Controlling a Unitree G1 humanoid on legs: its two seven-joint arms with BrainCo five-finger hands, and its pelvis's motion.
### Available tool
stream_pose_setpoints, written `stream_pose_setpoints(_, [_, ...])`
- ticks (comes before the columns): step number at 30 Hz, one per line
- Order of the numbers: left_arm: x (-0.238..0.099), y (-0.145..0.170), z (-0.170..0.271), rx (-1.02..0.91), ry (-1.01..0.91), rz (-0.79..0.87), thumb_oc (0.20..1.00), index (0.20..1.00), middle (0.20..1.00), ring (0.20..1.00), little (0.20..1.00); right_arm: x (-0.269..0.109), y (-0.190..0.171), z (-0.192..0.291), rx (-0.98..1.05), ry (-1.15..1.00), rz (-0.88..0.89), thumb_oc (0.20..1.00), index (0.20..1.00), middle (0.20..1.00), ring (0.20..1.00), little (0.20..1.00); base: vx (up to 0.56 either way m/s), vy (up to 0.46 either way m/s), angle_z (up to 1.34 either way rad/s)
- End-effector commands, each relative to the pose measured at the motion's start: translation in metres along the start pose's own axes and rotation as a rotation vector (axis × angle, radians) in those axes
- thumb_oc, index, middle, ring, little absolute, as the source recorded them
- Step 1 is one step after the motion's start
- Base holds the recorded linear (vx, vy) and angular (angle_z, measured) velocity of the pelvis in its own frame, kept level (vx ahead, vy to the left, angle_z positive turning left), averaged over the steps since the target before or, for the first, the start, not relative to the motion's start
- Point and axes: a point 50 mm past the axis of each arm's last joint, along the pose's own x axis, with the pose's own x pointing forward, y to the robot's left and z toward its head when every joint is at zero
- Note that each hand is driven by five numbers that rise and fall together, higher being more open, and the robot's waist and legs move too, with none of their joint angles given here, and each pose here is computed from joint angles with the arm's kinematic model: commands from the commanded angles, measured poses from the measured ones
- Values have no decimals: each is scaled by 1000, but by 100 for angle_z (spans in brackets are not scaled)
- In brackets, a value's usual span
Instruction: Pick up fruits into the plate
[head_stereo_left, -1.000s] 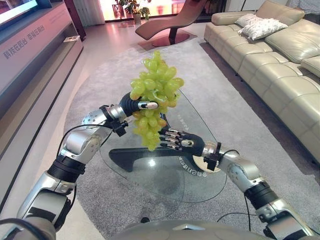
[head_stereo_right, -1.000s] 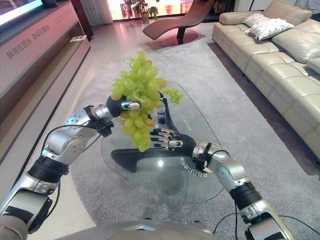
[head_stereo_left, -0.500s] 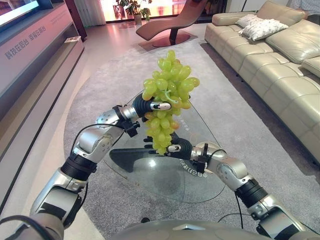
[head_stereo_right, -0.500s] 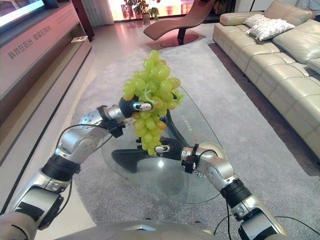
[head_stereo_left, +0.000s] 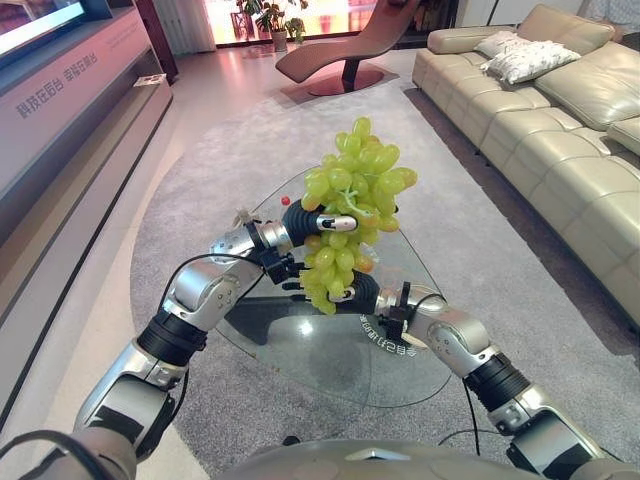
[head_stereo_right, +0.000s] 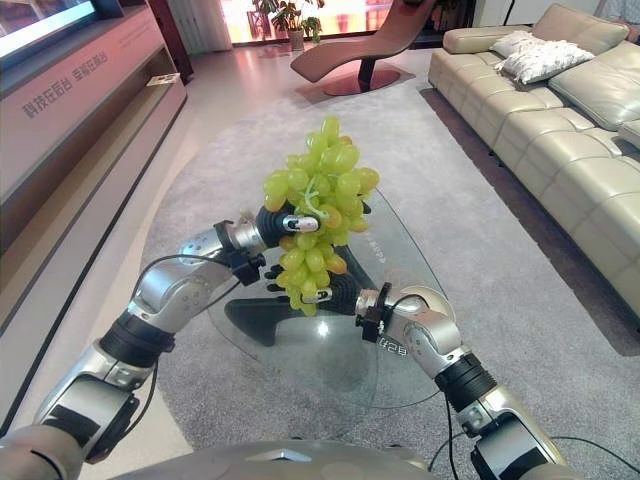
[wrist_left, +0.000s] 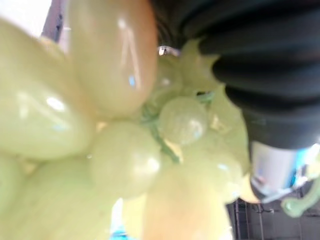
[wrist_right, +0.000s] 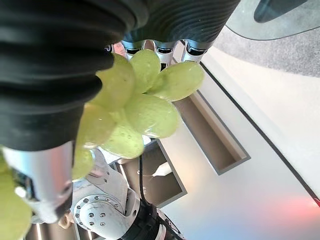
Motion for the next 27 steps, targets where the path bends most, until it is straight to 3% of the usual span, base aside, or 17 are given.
stream_pose_setpoints(1, [7, -6, 28, 59, -95, -75, 200, 200, 200, 200, 200, 16, 19, 37, -68, -159, 115, 1000, 1000, 1000, 1000, 1000, 0, 0, 0])
stream_pose_setpoints(27, [-21, 19, 8, 90, 9, 66, 200, 200, 200, 200, 200, 3, 27, 48, -1, -286, 246, 1000, 1000, 1000, 1000, 1000, 0, 0, 0])
